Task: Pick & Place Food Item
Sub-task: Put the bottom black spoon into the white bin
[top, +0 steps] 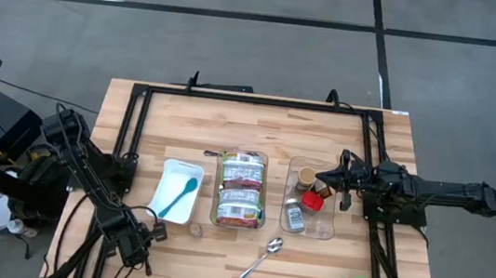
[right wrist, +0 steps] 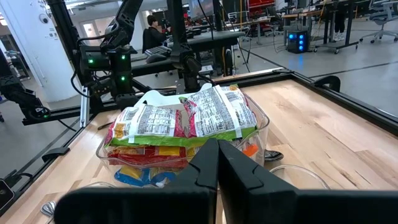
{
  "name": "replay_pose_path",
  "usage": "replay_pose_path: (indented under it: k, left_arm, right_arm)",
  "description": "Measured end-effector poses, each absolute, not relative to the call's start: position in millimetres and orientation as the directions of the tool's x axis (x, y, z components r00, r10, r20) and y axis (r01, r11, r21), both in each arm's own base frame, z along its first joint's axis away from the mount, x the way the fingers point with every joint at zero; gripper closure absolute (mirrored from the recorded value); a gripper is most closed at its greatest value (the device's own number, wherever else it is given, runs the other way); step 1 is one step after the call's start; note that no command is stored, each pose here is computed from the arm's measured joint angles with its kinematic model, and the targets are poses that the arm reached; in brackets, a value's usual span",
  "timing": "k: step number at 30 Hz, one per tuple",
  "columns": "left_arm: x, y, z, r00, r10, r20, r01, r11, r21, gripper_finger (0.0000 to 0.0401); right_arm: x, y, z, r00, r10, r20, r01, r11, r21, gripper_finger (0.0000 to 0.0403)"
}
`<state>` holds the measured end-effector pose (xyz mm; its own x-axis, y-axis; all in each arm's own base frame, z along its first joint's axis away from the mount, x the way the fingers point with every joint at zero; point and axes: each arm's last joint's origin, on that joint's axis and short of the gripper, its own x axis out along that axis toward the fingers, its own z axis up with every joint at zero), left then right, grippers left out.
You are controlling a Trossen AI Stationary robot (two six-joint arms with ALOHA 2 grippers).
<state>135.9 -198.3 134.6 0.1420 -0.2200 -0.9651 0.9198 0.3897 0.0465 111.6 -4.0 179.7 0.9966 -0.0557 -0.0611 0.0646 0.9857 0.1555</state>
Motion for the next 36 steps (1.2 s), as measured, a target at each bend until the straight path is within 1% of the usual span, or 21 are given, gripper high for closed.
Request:
replay_pose_path:
  k: [8, 15, 23, 31, 36]
  left_arm:
    - [136.1, -198.6, 134.7, 0.144, -0.223, -0.964, 0.920, 0.390, 0.048, 0.0393]
    - [136.4, -198.9, 141.9, 0.170, -0.259, -0.951, 0.918, 0.393, 0.058, 0.0389]
    - [133.6, -192.4, 170.5, 0.278, -0.332, -0.901, 0.901, 0.416, 0.124, 0.0389]
    - [129.1, -183.4, 203.2, 0.404, -0.429, -0.808, 0.870, 0.454, 0.193, 0.0392]
    - [126.1, -178.1, 218.2, 0.458, -0.473, -0.753, 0.863, 0.442, 0.247, 0.0391]
  right_arm:
    - [111.6, -3.9, 179.7, 0.997, -0.055, -0.061, 0.064, 0.986, 0.156, 0.0402]
    - [111.6, -4.0, 179.7, 0.997, -0.056, -0.061, 0.064, 0.986, 0.156, 0.0402]
    - [111.6, -4.0, 179.7, 0.997, -0.056, -0.061, 0.065, 0.986, 0.156, 0.0402]
    - [111.6, -4.0, 179.7, 0.997, -0.056, -0.061, 0.065, 0.986, 0.156, 0.0402]
    - [111.6, -3.9, 179.7, 0.997, -0.055, -0.061, 0.064, 0.986, 0.156, 0.0402]
